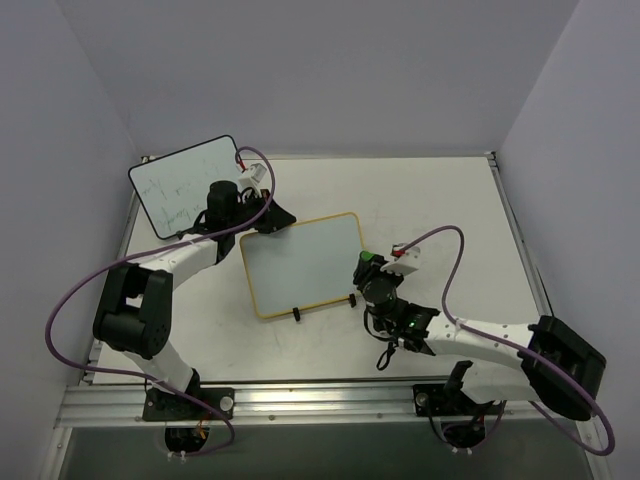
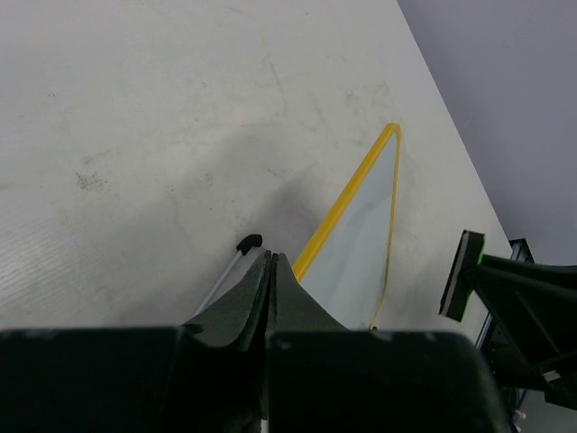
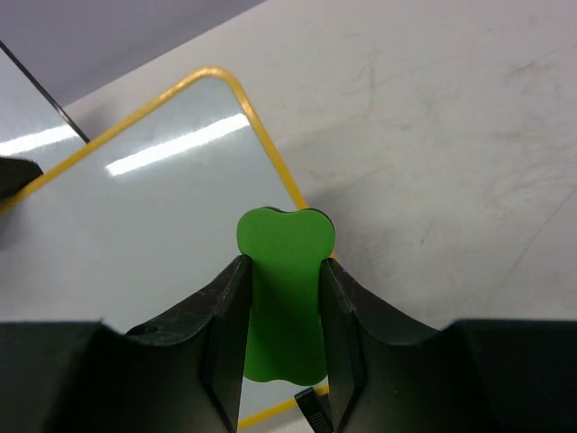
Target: Erase the whiteboard
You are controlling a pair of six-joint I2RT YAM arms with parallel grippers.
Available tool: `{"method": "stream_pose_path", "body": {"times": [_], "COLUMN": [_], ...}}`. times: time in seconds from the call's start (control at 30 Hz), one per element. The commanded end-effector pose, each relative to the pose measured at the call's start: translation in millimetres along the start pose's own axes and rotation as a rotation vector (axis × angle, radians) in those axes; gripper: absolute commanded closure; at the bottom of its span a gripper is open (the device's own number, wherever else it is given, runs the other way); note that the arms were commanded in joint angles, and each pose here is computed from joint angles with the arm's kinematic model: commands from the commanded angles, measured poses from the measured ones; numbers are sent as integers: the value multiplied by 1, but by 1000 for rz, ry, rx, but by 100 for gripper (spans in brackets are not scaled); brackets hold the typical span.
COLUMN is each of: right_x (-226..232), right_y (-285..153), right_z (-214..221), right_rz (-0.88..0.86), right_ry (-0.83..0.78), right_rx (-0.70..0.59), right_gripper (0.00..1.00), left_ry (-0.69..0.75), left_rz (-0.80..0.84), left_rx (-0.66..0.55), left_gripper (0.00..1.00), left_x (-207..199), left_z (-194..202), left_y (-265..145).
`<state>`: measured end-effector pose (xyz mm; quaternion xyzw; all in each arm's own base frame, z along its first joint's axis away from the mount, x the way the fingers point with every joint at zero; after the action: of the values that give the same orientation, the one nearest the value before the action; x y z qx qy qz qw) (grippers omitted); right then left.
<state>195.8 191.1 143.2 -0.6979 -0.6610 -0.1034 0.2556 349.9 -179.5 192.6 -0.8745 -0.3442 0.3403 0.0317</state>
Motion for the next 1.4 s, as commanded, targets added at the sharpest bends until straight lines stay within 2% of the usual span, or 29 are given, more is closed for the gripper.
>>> {"method": "stream_pose_path", "body": {"times": [0.0,0.2,0.67,0.83,1.13,1.2,1.23,1.3,1.37], "right_x": [3,-6,-1,-3,-10,-20,-25,-44,-56], "right_y": [4,20,44,49,50,61,68,88,106], "right_z": [-35,-68,-76,-78,-84,-96,-94,-114,-111], "right_rz": [39,41,23,17,63,108,103,148,184], "right_ry": [2,36,19,41,39,61,72,116,92], "right_rx": [-70,-84,-30,-7,-4,-9,45,35,94], "right_gripper": [100,100,100,100,100,100,100,100,100], "left_ry": [27,30,36,54,31,8,-14,-34,-53], "left_rz": [16,19,1,-26,-82,-120,-128,-143,-165], "left_rx": [0,-6,-38,-117,-197,-230,-252,-274,-287], "left_gripper": [98,98,98,83,71,67,62,62,62], "left_x": [-6,-7,-10,-20,-25,-23,-24,-23,-26], "left_z": [-4,-6,-12,-29,-51,-57,-60,-65,-70], "left_y": [0,0,-5,-15,-21,-28,-31,-36,-40]}}
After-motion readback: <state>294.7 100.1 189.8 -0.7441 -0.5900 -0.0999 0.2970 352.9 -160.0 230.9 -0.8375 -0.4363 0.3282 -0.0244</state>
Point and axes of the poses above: each gripper's point midway between its finger pads, its own y axis out along the fingers, its own x axis along the line the jaws close on, z = x × y, the point moved 9 cm from there along -y, back along the fingers, and after that the axes turned 5 degrees about y, right-handed, at the moved point
